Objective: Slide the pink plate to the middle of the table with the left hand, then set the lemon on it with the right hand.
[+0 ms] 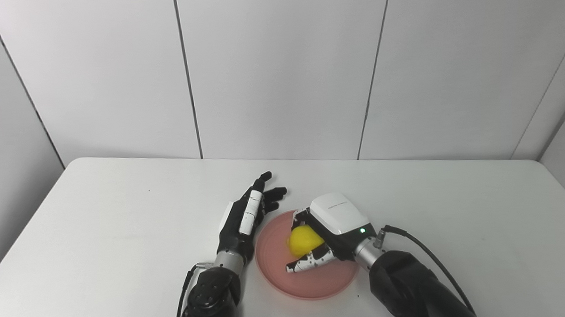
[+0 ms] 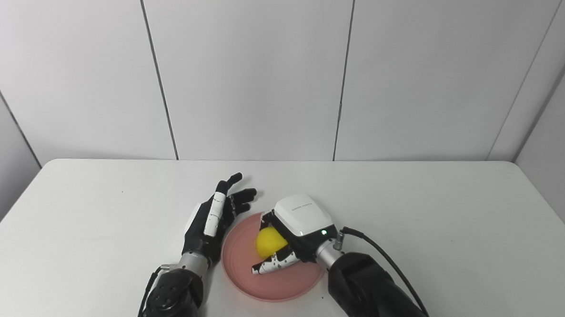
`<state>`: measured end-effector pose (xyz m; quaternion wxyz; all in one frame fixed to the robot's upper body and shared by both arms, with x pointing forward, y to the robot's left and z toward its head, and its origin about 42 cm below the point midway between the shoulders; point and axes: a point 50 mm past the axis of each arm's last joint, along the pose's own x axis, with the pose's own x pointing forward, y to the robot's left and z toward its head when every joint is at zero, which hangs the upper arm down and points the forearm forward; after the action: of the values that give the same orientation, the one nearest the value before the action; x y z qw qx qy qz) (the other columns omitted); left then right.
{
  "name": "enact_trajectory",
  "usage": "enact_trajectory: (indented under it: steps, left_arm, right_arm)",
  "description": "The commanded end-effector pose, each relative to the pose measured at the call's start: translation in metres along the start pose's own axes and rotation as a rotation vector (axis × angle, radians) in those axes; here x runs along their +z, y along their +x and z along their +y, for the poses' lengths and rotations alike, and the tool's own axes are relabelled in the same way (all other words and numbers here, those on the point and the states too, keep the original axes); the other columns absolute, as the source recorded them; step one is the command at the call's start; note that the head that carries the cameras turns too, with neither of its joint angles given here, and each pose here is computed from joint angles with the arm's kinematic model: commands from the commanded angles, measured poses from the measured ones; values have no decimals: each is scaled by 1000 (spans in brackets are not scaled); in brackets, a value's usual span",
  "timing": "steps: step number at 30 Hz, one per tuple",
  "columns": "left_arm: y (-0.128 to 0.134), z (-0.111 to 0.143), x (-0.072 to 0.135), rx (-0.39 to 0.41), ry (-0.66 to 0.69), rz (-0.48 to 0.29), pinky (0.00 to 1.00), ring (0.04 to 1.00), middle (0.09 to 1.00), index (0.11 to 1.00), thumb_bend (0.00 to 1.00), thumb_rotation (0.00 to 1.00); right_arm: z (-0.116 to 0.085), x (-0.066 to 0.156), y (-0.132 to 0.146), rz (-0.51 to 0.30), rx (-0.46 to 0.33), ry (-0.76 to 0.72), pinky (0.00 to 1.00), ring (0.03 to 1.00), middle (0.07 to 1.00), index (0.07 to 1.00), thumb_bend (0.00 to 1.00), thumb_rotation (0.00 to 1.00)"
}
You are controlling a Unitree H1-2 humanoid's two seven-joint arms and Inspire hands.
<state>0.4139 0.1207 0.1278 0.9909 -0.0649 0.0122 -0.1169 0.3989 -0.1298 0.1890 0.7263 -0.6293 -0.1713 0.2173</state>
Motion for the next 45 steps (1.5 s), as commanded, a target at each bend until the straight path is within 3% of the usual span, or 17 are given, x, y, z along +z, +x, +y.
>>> enact_trajectory:
  steps: [1,6,7,12,19,21,22,27,31,35,38,41,43,45]
  left_arm:
    - [-12,6,-28,25,-8,127,862,804,714,856,917,912]
    - [-13,6,-28,18,-9,120,836,807,725,863,898,922]
    - [-13,6,-28,19,-14,121,822,803,727,858,905,915]
    - [-14,6,-30,17,-26,127,762,794,742,861,905,903]
    - [-15,7,-30,15,-43,136,766,813,780,872,917,889]
    - [-15,7,-31,14,-36,135,766,831,805,875,918,890]
    - [-15,7,-31,14,-31,133,751,856,868,877,919,899]
    - [-15,6,-31,16,-25,127,742,856,895,870,926,900]
    - [-15,6,-31,9,-5,127,772,830,785,872,936,928]
    - [-15,7,-31,19,0,130,784,822,767,870,954,927]
    - [-15,8,-31,26,7,125,867,816,728,871,961,929]
    - [-15,10,-30,30,0,124,871,816,738,877,952,929]
    - [-14,10,-30,35,-13,124,763,808,741,877,950,915]
    - [-13,11,-29,35,-17,127,734,816,740,883,953,925]
  right_arm:
    - [-22,7,8,-60,-83,-37,214,285,379,508,591,466]
    - [-24,7,7,-58,-80,-45,214,282,374,461,641,546]
    - [-25,7,6,-56,-75,-46,225,294,384,460,676,604]
    - [-30,6,4,-47,-57,-54,317,414,514,611,798,766]
    - [-37,5,3,-35,-61,-32,399,511,603,667,881,848]
    - [-40,6,3,-32,-62,-28,429,544,635,683,908,890]
    - [-41,6,4,-31,-62,-27,489,599,681,697,926,913]
    - [-47,5,4,-30,-71,-26,548,640,701,709,930,920]
    - [-54,1,2,-26,-73,-24,550,614,689,716,911,953]
    - [-64,-5,-3,-23,-103,-3,536,599,682,715,922,992]
    - [-70,-10,-6,-16,-137,35,553,640,682,710,908,974]
    - [-77,-18,-9,1,-199,142,599,658,697,717,880,990]
    - [-76,-24,-11,26,-244,266,651,694,720,728,854,979]
    - [-70,-30,-12,56,-282,387,626,706,740,743,838,991]
